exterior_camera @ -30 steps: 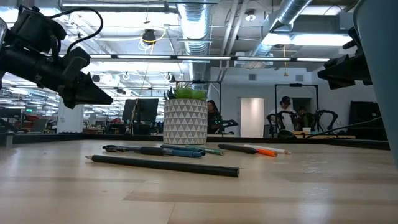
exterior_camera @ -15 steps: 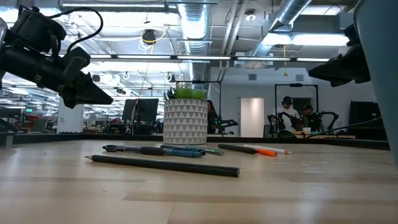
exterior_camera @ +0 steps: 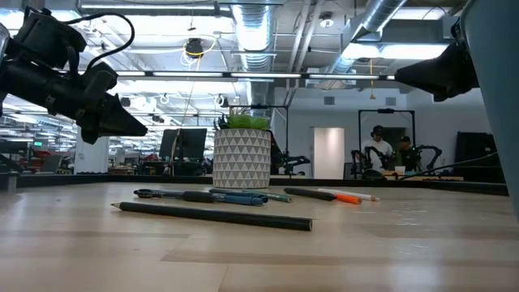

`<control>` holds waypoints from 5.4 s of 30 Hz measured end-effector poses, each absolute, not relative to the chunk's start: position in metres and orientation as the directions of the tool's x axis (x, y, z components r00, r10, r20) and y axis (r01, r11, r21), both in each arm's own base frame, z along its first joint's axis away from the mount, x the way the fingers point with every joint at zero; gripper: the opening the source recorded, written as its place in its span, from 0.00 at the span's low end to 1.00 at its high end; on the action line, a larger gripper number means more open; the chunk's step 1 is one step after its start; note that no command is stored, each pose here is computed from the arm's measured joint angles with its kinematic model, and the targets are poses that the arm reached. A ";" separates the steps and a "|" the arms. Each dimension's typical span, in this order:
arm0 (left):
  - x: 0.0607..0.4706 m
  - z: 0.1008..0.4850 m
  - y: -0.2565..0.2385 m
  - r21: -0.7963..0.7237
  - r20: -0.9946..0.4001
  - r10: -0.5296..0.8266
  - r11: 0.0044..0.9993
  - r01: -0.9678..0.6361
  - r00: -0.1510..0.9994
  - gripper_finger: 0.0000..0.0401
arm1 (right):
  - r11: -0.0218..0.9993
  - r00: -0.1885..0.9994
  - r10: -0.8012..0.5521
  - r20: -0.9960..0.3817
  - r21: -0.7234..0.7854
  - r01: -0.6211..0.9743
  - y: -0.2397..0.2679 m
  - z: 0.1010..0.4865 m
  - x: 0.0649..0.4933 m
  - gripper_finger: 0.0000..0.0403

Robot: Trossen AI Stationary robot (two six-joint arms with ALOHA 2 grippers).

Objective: Sort pens & pencils
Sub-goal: Put the white pencil into the blue bin

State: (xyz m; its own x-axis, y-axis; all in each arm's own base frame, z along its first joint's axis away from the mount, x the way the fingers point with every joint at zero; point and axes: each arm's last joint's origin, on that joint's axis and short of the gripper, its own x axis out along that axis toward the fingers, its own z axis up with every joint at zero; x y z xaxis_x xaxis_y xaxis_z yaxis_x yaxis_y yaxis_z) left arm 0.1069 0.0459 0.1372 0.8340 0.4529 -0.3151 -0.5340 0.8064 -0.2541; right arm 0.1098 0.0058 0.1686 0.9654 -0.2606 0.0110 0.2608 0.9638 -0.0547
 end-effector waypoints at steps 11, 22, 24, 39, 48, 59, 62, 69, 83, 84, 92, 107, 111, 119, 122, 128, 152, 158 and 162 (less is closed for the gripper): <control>0.108 0.139 0.046 -0.307 -0.293 0.455 0.788 -0.534 0.841 0.11 | 0.947 0.946 -0.318 0.065 -0.027 0.320 0.001 0.174 0.110 0.25; 0.108 0.141 0.047 -0.302 -0.279 0.463 0.789 -0.534 0.841 0.11 | 0.936 0.935 -0.350 0.060 0.003 0.351 -0.003 0.174 0.110 0.25; 0.108 0.141 0.047 -0.302 -0.278 0.463 0.789 -0.534 0.842 0.11 | 0.936 0.934 -0.351 0.060 0.003 0.352 -0.003 0.174 0.110 0.25; 0.113 0.164 0.046 -0.295 -0.076 0.399 0.866 -0.403 0.914 0.11 | 0.893 0.882 -0.447 0.152 0.030 0.448 -0.014 0.195 0.107 0.25; 0.114 0.213 0.048 -0.237 0.062 0.434 0.881 -0.409 0.899 0.11 | 0.852 0.839 -0.523 0.151 0.072 0.518 -0.023 0.236 0.102 0.25; 0.139 0.221 0.057 -0.169 -0.056 0.431 0.885 -0.434 0.901 0.11 | 0.770 0.781 -0.615 -0.107 0.132 0.624 -0.045 0.235 0.144 0.25; 0.150 0.213 0.058 -0.156 -0.132 0.326 0.926 -0.344 0.936 0.11 | 0.781 0.781 -0.592 -0.196 0.100 0.617 -0.047 0.226 0.161 0.25; 0.165 0.191 0.060 -0.188 -0.277 0.198 0.948 -0.255 0.940 0.11 | 0.770 0.766 -0.572 -0.293 0.130 0.625 -0.038 0.201 0.190 0.25; 0.183 0.176 0.048 -0.253 -0.327 0.104 0.948 -0.193 0.939 0.11 | 0.660 0.673 -0.593 -0.443 0.211 0.721 -0.018 0.147 0.219 0.25; 0.184 0.178 0.046 -0.246 -0.316 0.092 0.953 -0.175 0.944 0.11 | 0.666 0.680 -0.585 -0.441 0.216 0.714 -0.016 0.144 0.221 0.25; 0.189 0.184 0.034 -0.195 -0.255 0.096 0.970 -0.148 0.962 0.11 | 0.706 0.719 -0.542 -0.434 0.228 0.670 -0.001 0.131 0.244 0.25; 0.190 0.184 0.024 -0.234 -0.256 0.133 0.952 -0.195 0.958 0.11 | 0.644 0.517 -0.575 -0.634 0.039 0.764 -0.003 0.121 0.286 0.25; 0.191 0.186 0.022 -0.246 -0.236 0.072 0.960 -0.131 0.969 0.11 | 0.579 0.462 -0.642 -0.612 0.007 0.815 -0.004 0.132 0.293 0.25; 0.191 0.184 0.017 -0.336 -0.247 -0.093 0.942 0.005 0.965 0.11 | 0.497 0.462 -0.634 -0.620 0.131 0.858 0.003 0.135 0.296 0.25; 0.191 0.185 0.013 -0.357 -0.243 -0.150 0.933 0.055 0.958 0.11 | 0.451 0.437 -0.628 -0.644 0.157 0.879 0.007 0.132 0.292 0.25; 0.193 0.190 0.005 -0.329 -0.189 -0.113 0.943 0.046 0.975 0.11 | 0.448 0.419 -0.616 -0.667 0.141 0.883 0.017 0.126 0.287 0.25; 0.195 0.202 -0.004 -0.313 -0.069 -0.118 0.945 0.091 0.991 0.11 | 0.459 0.404 -0.585 -0.703 0.124 0.880 0.035 0.093 0.291 0.25; 0.195 0.202 -0.004 -0.313 -0.069 -0.118 0.945 0.091 0.991 0.11 | 0.460 0.401 -0.584 -0.705 0.120 0.880 0.035 0.093 0.291 0.25; 0.195 0.202 -0.004 -0.313 -0.069 -0.118 0.945 0.091 0.991 0.11 | 0.459 0.393 -0.587 -0.708 0.108 0.882 0.035 0.092 0.290 0.25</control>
State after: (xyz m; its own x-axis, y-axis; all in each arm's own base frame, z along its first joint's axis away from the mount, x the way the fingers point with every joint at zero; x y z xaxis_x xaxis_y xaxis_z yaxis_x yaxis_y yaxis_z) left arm 0.1947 -0.0037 0.2020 0.9906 -0.1184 -0.0691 0.0912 0.9455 -0.3127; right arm 0.2902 0.0349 0.0924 0.3928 -0.5873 -0.7076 0.8817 0.4592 0.1082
